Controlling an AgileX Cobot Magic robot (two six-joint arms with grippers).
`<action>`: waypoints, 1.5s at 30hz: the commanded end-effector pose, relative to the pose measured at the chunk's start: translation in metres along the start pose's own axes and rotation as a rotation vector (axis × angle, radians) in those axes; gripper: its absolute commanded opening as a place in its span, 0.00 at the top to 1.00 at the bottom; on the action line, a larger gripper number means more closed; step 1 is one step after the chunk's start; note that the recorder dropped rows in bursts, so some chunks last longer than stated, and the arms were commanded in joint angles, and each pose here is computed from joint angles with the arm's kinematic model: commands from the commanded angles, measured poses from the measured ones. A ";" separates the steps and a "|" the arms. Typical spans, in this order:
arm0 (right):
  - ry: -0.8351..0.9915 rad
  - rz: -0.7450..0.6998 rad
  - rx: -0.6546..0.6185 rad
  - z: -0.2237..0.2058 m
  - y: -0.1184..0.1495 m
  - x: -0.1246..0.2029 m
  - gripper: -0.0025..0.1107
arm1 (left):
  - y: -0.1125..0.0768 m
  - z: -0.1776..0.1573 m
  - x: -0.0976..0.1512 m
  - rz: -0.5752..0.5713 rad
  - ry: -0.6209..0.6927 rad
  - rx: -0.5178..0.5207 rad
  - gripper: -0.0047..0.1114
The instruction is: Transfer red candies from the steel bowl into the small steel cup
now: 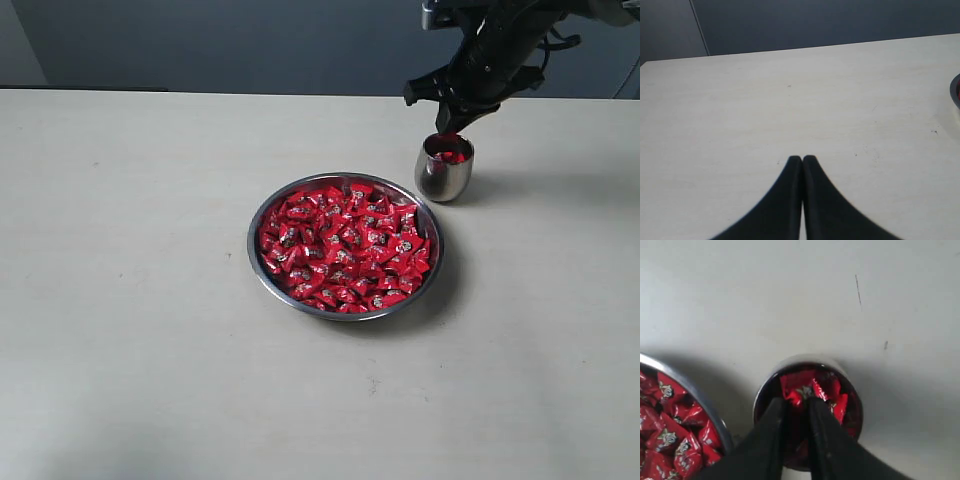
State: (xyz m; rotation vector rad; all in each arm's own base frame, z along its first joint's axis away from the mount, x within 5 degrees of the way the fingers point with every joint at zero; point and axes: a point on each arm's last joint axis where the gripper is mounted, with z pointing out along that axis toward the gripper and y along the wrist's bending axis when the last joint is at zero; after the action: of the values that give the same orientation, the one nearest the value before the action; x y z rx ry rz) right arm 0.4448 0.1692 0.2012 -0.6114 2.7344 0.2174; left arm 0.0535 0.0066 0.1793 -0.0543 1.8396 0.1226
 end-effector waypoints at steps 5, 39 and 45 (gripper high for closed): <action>0.020 -0.007 0.013 0.011 -0.005 0.001 0.98 | 0.000 -0.001 -0.004 -0.001 -0.021 -0.001 0.96; 0.020 -0.012 -0.030 0.014 0.000 0.002 0.65 | 0.000 -0.001 -0.004 -0.001 -0.021 -0.001 0.96; 0.008 -0.013 -0.029 0.011 0.000 0.000 0.65 | 0.000 -0.001 -0.004 -0.001 -0.021 -0.001 0.96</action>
State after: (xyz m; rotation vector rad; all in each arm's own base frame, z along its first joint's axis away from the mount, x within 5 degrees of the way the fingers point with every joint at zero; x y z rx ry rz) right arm 0.4460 0.1724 0.1862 -0.6358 2.7616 0.2508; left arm 0.0535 0.0066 0.1793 -0.0543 1.8396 0.1226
